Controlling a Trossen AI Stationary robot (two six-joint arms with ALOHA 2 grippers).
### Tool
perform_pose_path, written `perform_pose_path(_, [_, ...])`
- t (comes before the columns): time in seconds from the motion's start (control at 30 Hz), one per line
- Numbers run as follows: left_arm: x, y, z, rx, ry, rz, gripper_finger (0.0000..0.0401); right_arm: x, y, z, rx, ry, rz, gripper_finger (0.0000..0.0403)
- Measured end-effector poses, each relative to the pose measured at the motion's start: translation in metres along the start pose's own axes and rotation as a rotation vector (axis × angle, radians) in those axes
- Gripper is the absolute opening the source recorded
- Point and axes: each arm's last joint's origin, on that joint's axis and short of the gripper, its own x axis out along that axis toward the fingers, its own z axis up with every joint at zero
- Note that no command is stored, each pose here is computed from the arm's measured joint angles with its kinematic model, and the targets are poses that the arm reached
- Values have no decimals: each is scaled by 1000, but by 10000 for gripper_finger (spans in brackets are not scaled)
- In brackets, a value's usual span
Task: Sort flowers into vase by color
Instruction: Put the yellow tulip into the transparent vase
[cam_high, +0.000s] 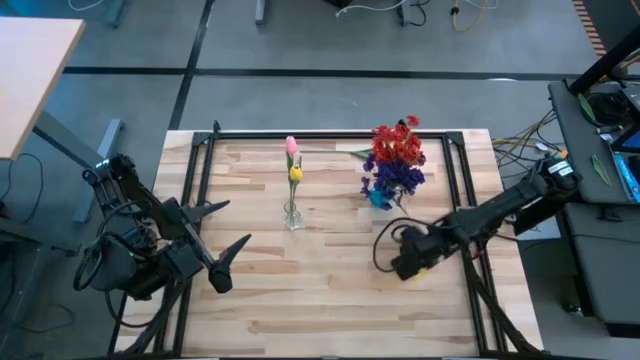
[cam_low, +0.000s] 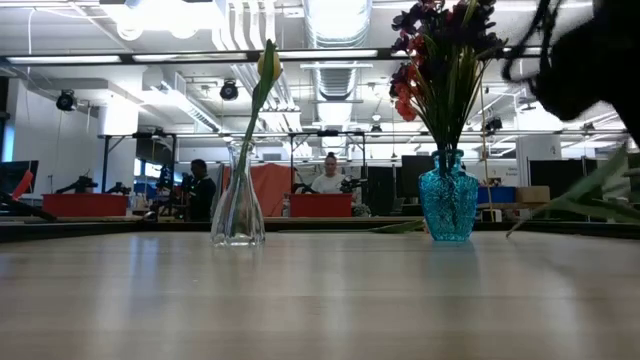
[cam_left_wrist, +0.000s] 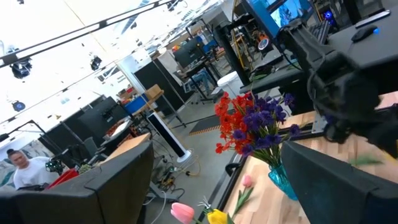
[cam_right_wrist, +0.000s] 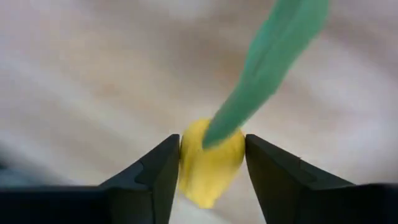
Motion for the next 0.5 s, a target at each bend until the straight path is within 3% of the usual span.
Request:
perform_pose_path(0.13, [0, 0, 0, -6, 0, 0, 333, 2, 29, -11, -33, -125, 277, 195])
perform_pose_path(0.27, [0, 0, 0, -7, 0, 0, 333, 4, 45, -15, -91, -229, 421, 207])
perform_pose_path(0.37, [0, 0, 0, -7, 0, 0, 333, 6, 50, -14, -161, -250, 441, 211])
perform_pose_path(0.5, [-1, 0, 0, -22, -2, -3, 333, 13, 46, -14, -450, -256, 351, 208])
